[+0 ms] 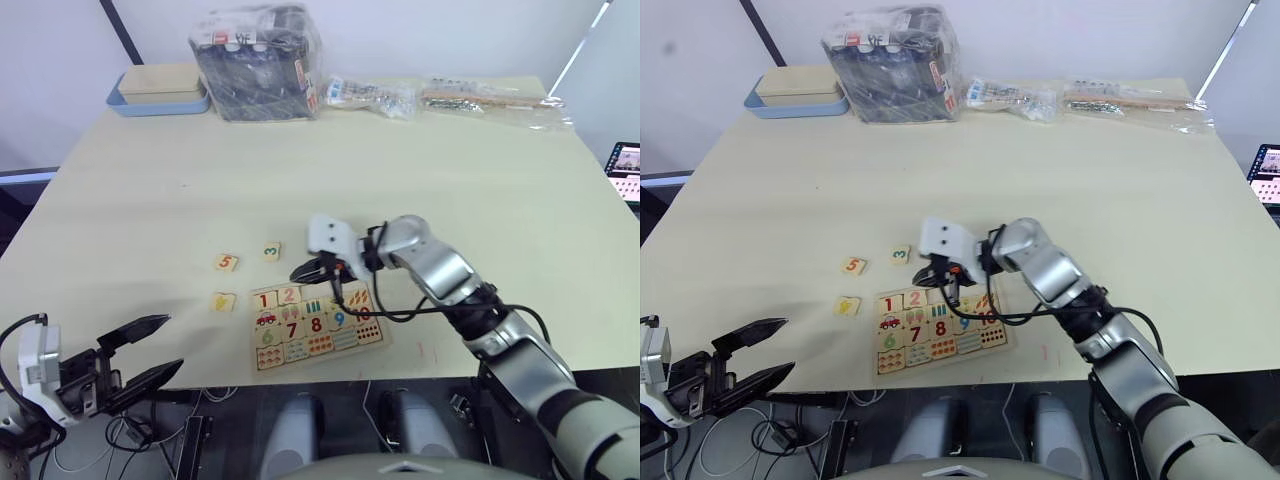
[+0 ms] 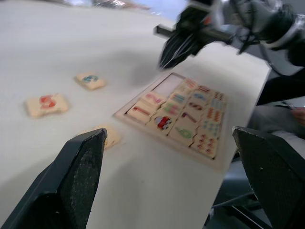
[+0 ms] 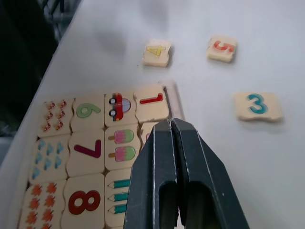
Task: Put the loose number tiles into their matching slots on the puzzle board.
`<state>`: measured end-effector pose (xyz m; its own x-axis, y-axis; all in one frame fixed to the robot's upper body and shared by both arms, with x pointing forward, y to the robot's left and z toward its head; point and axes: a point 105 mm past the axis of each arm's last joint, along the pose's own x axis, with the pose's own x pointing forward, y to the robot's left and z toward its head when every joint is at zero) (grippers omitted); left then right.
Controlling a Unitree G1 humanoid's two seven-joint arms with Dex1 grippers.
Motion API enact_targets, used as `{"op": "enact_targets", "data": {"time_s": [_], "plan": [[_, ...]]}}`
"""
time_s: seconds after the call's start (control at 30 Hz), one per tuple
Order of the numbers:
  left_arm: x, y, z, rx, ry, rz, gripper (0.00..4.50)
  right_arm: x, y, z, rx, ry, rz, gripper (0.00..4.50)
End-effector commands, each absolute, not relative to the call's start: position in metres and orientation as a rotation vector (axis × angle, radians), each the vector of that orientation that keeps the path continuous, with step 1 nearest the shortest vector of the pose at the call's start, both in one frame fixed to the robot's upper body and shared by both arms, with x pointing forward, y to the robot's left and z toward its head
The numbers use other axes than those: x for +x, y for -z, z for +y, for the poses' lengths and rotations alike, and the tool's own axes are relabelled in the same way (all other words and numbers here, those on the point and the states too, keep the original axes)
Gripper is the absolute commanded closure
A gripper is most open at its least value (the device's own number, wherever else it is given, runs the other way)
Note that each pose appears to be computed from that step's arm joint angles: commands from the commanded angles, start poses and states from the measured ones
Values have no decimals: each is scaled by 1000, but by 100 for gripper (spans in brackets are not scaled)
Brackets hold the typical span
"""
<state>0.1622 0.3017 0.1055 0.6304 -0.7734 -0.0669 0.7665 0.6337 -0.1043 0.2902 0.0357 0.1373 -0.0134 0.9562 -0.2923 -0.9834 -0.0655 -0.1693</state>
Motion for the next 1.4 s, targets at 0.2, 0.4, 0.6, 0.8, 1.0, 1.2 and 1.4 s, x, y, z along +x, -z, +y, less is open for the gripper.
{"op": "enact_targets", "data": {"time_s": [0.2, 0.4, 0.6, 0.8, 1.0, 1.2, 1.4], "plan": [[166, -109, 306, -29, 770, 119, 0, 286, -158, -37, -182, -1531, 19, 397], [167, -102, 307, -25, 719, 142, 0, 274, -146, -97, -157, -1395, 47, 199], [170, -94, 307, -24, 679, 158, 0, 251, -137, -154, -148, -1218, 62, 7], [173, -89, 311, -29, 630, 164, 0, 237, -132, -192, -133, -1056, 77, 7], [173, -85, 312, -30, 610, 166, 0, 232, -125, -207, -127, -980, 90, 7], [176, -81, 313, -24, 598, 161, 0, 233, -120, -213, -121, -945, 90, 7], [175, -80, 313, -18, 598, 160, 0, 233, -118, -213, -119, -946, 91, 7]]}}
